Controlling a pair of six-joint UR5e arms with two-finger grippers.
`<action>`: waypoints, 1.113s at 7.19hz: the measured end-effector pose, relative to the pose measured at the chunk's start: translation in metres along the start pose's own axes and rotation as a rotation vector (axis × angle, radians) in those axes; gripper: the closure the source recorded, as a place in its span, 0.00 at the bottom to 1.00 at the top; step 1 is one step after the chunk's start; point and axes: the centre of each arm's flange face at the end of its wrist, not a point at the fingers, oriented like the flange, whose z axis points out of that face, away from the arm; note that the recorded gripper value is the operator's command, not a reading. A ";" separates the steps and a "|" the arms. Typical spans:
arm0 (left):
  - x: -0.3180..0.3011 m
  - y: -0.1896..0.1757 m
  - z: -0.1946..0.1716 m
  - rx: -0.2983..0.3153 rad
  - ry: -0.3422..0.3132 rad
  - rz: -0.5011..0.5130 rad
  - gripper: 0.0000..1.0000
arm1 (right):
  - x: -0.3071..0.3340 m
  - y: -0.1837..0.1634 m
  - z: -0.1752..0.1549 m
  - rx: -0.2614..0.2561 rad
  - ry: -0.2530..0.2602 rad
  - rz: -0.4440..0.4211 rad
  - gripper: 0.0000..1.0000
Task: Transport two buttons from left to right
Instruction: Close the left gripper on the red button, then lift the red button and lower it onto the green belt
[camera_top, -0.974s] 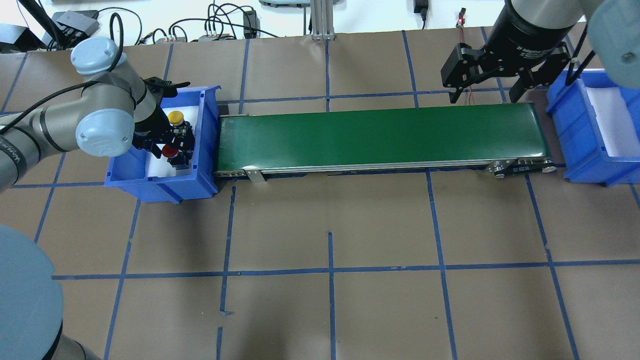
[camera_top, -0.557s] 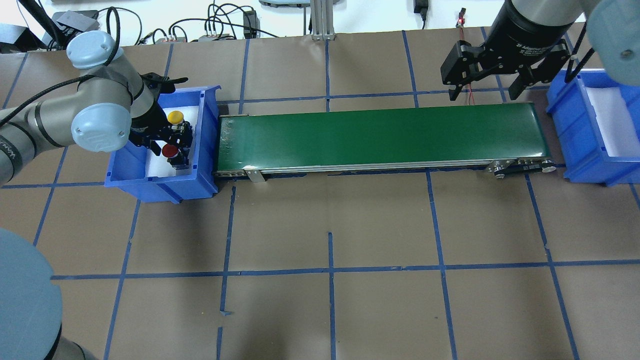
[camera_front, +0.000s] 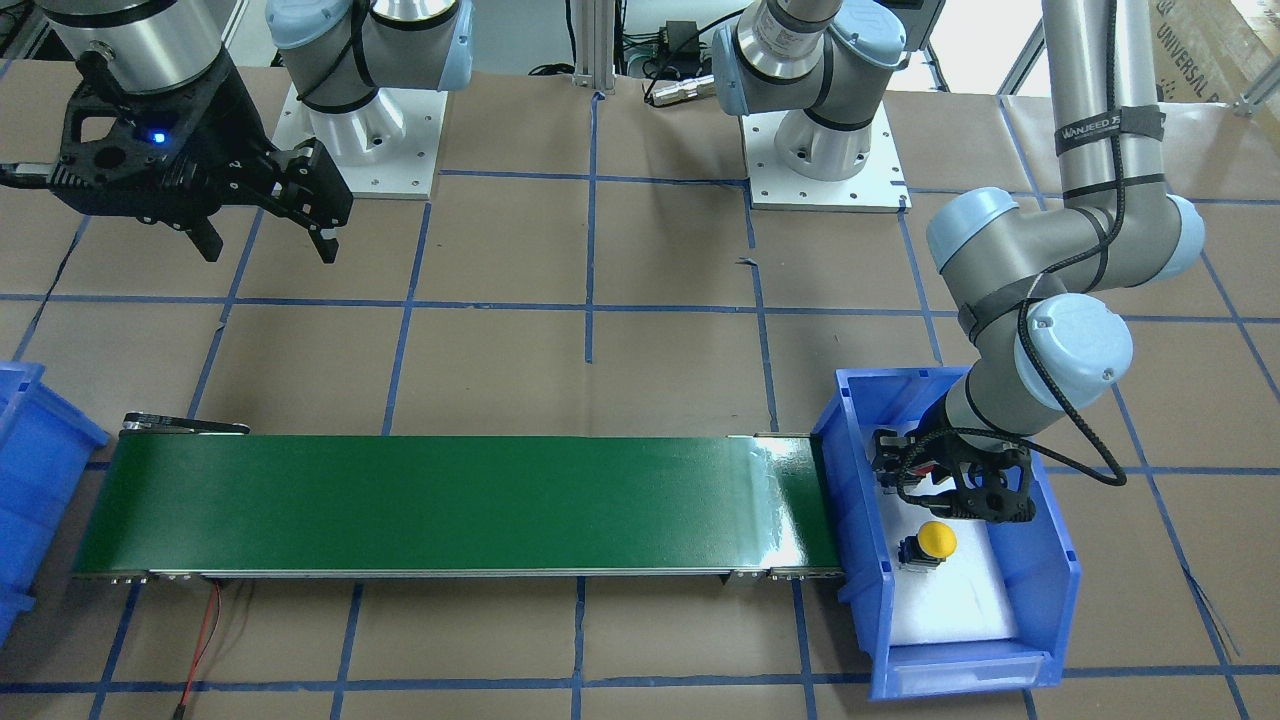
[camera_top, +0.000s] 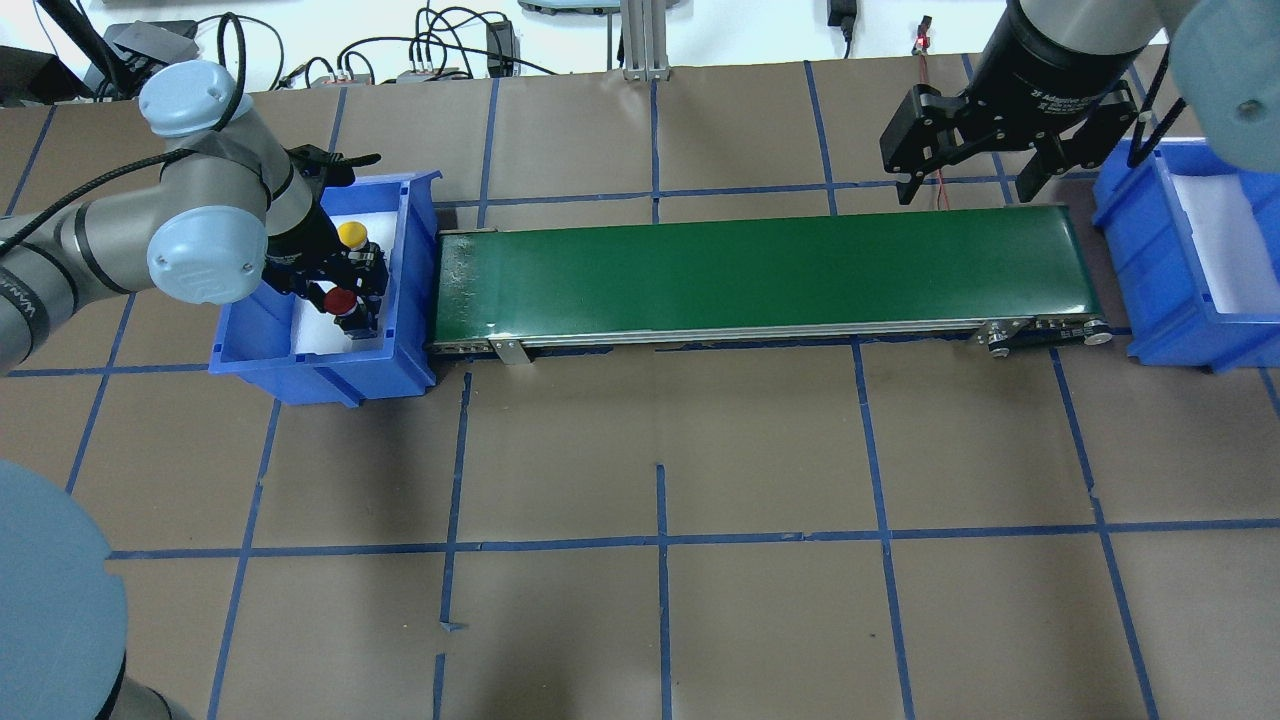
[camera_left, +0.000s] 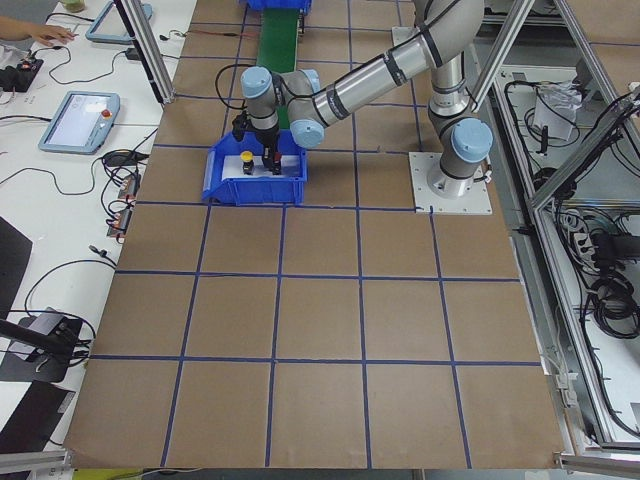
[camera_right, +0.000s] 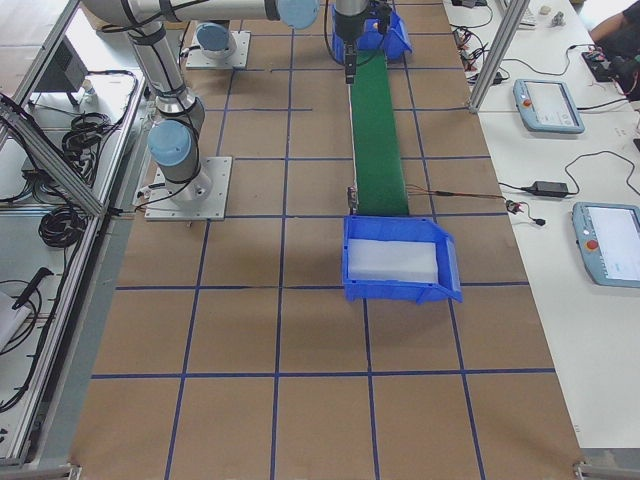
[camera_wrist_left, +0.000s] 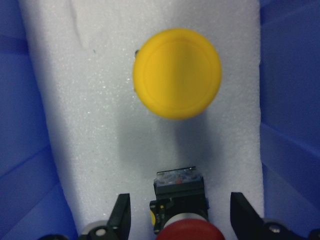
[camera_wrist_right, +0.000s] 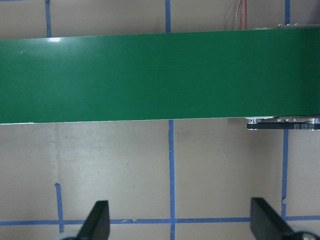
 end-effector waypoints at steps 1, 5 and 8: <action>0.000 0.000 -0.003 -0.002 -0.003 -0.004 0.69 | 0.000 0.000 0.001 -0.002 0.001 0.000 0.00; 0.000 0.002 -0.027 0.011 -0.010 -0.007 0.74 | 0.001 -0.001 0.001 -0.003 0.001 -0.012 0.00; -0.003 -0.013 -0.090 -0.004 -0.004 -0.006 0.74 | 0.004 -0.002 0.001 -0.003 0.002 -0.046 0.00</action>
